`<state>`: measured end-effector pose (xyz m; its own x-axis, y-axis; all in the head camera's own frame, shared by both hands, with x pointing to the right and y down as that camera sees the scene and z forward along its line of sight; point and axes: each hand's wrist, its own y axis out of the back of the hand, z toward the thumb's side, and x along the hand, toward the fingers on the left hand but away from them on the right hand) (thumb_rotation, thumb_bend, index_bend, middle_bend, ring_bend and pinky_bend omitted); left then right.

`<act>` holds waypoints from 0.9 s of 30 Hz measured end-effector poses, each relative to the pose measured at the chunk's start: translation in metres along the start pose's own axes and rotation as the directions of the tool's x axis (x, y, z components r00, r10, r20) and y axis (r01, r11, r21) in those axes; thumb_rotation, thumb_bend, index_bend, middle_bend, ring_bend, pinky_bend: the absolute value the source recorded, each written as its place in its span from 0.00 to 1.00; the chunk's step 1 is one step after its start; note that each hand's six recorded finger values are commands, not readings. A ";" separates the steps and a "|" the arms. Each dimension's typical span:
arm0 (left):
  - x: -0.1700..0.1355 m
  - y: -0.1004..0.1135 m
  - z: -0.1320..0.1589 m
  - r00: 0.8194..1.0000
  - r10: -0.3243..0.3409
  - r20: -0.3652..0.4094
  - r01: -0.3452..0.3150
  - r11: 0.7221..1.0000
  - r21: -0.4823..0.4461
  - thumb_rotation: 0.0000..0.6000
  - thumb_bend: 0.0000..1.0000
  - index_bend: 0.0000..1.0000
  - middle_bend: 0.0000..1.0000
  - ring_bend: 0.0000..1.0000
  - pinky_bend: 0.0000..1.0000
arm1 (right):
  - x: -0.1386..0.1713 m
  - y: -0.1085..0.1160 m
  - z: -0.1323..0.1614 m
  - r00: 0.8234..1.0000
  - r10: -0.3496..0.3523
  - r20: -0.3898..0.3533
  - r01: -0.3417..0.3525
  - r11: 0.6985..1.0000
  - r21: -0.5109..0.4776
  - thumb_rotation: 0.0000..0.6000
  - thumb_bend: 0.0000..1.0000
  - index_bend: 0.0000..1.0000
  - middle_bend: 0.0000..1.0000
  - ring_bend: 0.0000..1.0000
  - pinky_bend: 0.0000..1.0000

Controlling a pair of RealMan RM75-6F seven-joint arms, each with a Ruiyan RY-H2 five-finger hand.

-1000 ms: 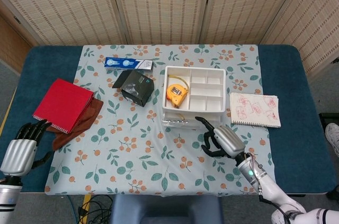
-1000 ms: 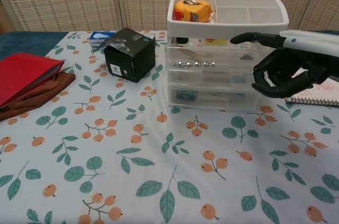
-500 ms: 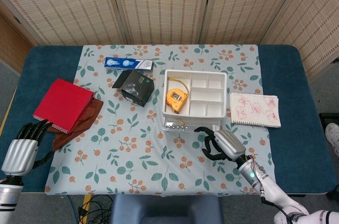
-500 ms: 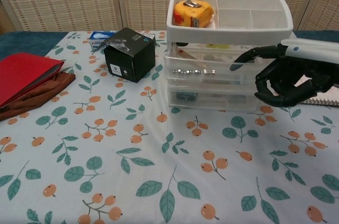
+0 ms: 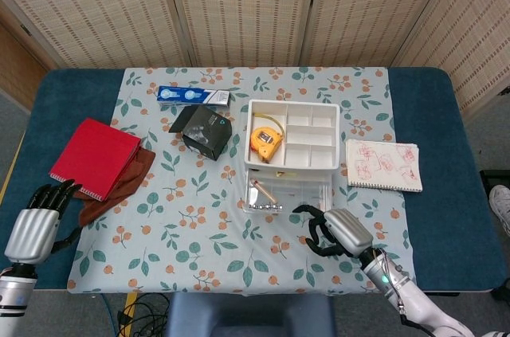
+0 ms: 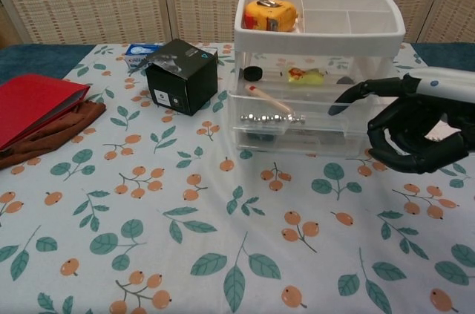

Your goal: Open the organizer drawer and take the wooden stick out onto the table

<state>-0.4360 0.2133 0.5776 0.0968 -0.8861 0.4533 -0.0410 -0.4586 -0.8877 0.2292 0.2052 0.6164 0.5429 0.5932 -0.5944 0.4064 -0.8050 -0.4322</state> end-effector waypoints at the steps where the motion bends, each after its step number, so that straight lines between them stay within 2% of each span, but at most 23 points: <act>1: 0.000 0.000 0.000 1.000 0.000 0.001 0.000 1.000 0.000 1.00 0.25 0.14 0.13 0.15 0.11 | 0.001 0.000 0.000 1.000 0.001 0.000 -0.001 1.000 -0.002 1.00 0.44 0.23 0.69 0.83 0.89; 5: 0.001 0.000 0.003 1.000 0.001 0.008 -0.001 1.000 -0.001 1.00 0.25 0.14 0.13 0.15 0.11 | 0.006 -0.001 0.000 1.000 0.006 -0.001 -0.006 1.000 -0.012 1.00 0.44 0.22 0.69 0.83 0.89; 12: 0.001 0.002 0.004 1.000 0.003 0.011 -0.003 1.000 0.001 1.00 0.25 0.14 0.13 0.15 0.11 | 0.013 0.005 0.004 1.000 -0.003 -0.030 0.003 1.000 -0.007 1.00 0.44 0.02 0.69 0.83 0.89; 17: 0.002 0.004 0.004 1.000 0.008 0.011 -0.008 1.000 0.002 1.00 0.25 0.14 0.13 0.15 0.11 | 0.020 0.013 0.010 0.999 -0.004 -0.051 0.004 1.000 0.005 1.00 0.44 0.00 0.69 0.83 0.89; 23: 0.001 0.004 0.005 1.000 0.011 0.012 -0.011 1.000 0.002 1.00 0.25 0.14 0.13 0.16 0.11 | 0.028 0.034 0.025 0.996 0.012 -0.088 -0.004 0.997 0.083 1.00 0.44 0.00 0.69 0.83 0.89; 27: 0.000 0.004 0.003 1.000 0.013 0.003 -0.013 1.000 -0.001 1.00 0.25 0.14 0.13 0.15 0.11 | 0.024 0.062 0.045 0.991 0.016 -0.133 0.012 0.979 0.204 1.00 0.42 0.00 0.66 0.83 0.92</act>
<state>-0.4328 0.2123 0.5738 0.0993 -0.8916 0.4418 -0.0435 -0.4475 -0.8932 0.2348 0.1692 0.5450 0.6423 0.5760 -0.5056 0.2545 -0.7825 -0.5682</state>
